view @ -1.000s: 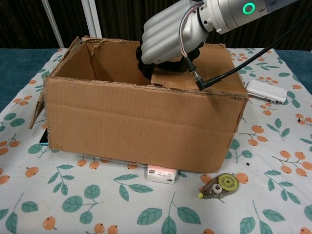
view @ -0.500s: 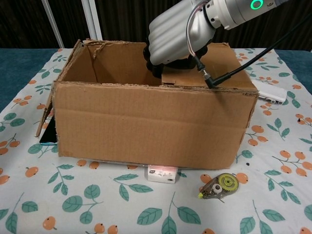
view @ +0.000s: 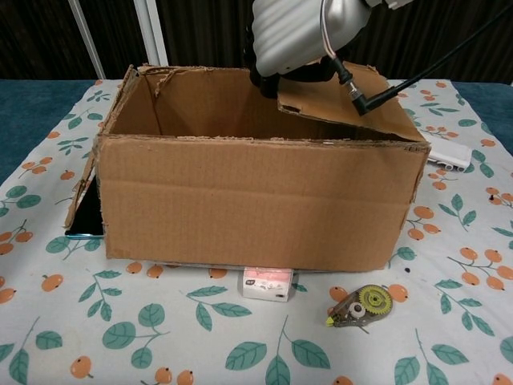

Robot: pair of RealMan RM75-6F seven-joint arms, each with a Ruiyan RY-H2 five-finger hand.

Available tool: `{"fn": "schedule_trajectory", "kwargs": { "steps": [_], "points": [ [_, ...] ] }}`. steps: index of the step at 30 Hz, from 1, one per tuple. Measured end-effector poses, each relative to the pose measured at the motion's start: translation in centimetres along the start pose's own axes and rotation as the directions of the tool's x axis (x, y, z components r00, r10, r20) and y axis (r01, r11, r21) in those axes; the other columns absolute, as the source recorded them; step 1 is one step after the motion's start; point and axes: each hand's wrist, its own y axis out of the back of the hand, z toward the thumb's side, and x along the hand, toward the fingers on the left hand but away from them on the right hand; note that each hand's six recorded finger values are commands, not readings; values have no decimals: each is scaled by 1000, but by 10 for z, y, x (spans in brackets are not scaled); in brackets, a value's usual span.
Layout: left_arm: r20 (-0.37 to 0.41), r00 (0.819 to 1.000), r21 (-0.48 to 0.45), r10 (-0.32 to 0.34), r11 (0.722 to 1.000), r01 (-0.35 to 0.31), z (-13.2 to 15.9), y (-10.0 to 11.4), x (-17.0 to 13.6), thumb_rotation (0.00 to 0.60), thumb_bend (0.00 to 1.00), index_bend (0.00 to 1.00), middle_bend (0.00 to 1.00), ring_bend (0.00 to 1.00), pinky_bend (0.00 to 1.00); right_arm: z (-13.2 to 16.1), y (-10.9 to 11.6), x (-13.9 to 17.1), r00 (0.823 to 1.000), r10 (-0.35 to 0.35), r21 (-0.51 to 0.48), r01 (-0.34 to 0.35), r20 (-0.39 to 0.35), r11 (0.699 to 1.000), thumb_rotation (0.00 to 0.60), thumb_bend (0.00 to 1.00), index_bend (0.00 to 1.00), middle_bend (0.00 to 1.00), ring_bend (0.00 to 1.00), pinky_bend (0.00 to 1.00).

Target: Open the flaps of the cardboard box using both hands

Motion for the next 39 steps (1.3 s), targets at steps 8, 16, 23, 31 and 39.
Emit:
{"fn": "schedule_trajectory", "kwargs": {
  "steps": [8, 16, 23, 31, 39],
  "points": [
    [6, 1000, -7, 6, 1000, -6, 1, 1, 0, 600, 171, 0, 0, 0, 65, -13, 4, 14, 999, 11, 32, -12, 35, 999, 600, 1000, 546, 384, 260, 288],
    [12, 1000, -13, 4, 1000, -4, 2, 0, -1, 600, 171, 0, 0, 0, 65, -23, 3, 28, 997, 27, 57, -31, 72, 998, 600, 1000, 546, 386, 260, 288],
    [12, 1000, -17, 5, 1000, -5, 3, 1, -1, 600, 171, 0, 0, 0, 65, -33, -3, 40, 993, 64, 71, -71, 101, 995, 600, 1000, 546, 388, 258, 288],
    [16, 1000, -18, 9, 1000, -9, 3, 1, -2, 600, 171, 0, 0, 0, 65, -40, -9, 53, 987, 101, 73, -111, 124, 991, 600, 1000, 546, 388, 258, 288],
    [18, 1000, -19, 5, 1000, -4, 4, 1, -2, 600, 171, 0, 0, 0, 65, -48, -15, 63, 980, 133, 84, -146, 146, 986, 600, 1000, 546, 387, 257, 286]
  ]
}}
